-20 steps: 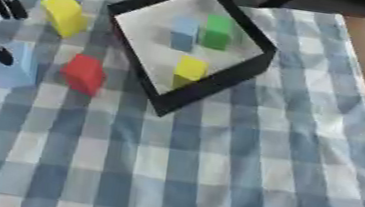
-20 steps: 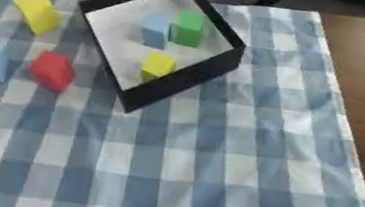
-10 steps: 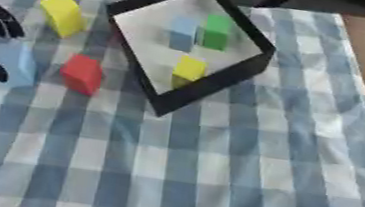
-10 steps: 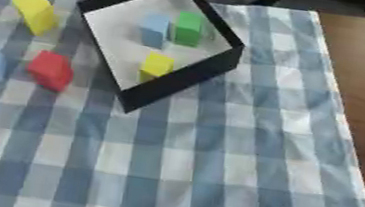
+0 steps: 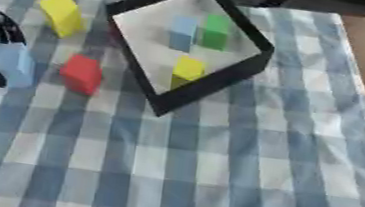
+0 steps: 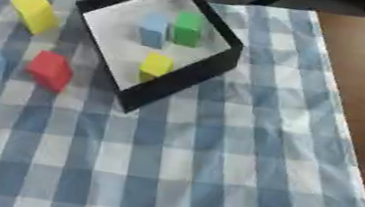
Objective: Pick up objects on the table and place them in the box.
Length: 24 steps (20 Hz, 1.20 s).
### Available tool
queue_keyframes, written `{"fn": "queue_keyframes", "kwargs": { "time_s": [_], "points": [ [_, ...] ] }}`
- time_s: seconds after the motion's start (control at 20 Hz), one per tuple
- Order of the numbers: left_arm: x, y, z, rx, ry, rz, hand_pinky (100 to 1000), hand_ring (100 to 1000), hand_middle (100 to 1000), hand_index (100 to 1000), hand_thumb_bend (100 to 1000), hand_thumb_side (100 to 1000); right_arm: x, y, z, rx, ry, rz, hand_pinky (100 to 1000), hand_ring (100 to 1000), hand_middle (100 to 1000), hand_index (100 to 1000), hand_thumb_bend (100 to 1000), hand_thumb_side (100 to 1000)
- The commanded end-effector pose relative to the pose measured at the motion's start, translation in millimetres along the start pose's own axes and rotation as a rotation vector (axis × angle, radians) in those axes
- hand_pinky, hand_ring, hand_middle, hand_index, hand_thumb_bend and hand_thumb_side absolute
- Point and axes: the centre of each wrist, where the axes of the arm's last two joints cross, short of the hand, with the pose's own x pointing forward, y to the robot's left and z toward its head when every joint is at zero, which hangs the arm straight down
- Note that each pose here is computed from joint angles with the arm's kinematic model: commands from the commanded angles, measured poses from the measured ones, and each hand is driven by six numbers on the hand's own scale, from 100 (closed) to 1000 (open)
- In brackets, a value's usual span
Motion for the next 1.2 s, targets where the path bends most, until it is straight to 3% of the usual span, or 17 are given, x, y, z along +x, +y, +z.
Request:
{"fn": "queue_keyframes", "kwargs": {
  "time_s": [0.05,0.1,0.35,0.65,0.9,1.2],
  "points": [
    [2,12.7,13,0.038,0.009,-0.025,699,710,643,724,253,100,5,-5.9,-2,-0.013,-0.017,0.022,882,754,684,735,100,564],
    [6,15.3,16,0.053,0.005,-0.034,694,704,637,714,198,100,5,-6.0,-2,-0.013,-0.016,0.023,882,753,683,735,100,563],
    [38,43.6,47,0.195,-0.036,-0.112,690,694,627,704,186,100,5,-7.0,-2,-0.009,-0.021,0.026,888,755,684,737,100,555],
    [91,85.8,85,0.401,-0.155,-0.177,682,682,609,689,190,100,11,-8.2,-6,0.001,-0.05,0.022,890,759,688,741,100,544],
    [129,105.9,82,0.472,-0.239,-0.203,675,674,603,685,198,100,14,-6.6,-9,0.015,-0.072,0.017,890,764,695,747,100,536],
    [166,119.2,58,0.512,-0.275,-0.228,668,667,598,680,221,100,18,-1.0,-15,0.042,-0.092,-0.006,892,769,701,752,100,536]
  ]
}}
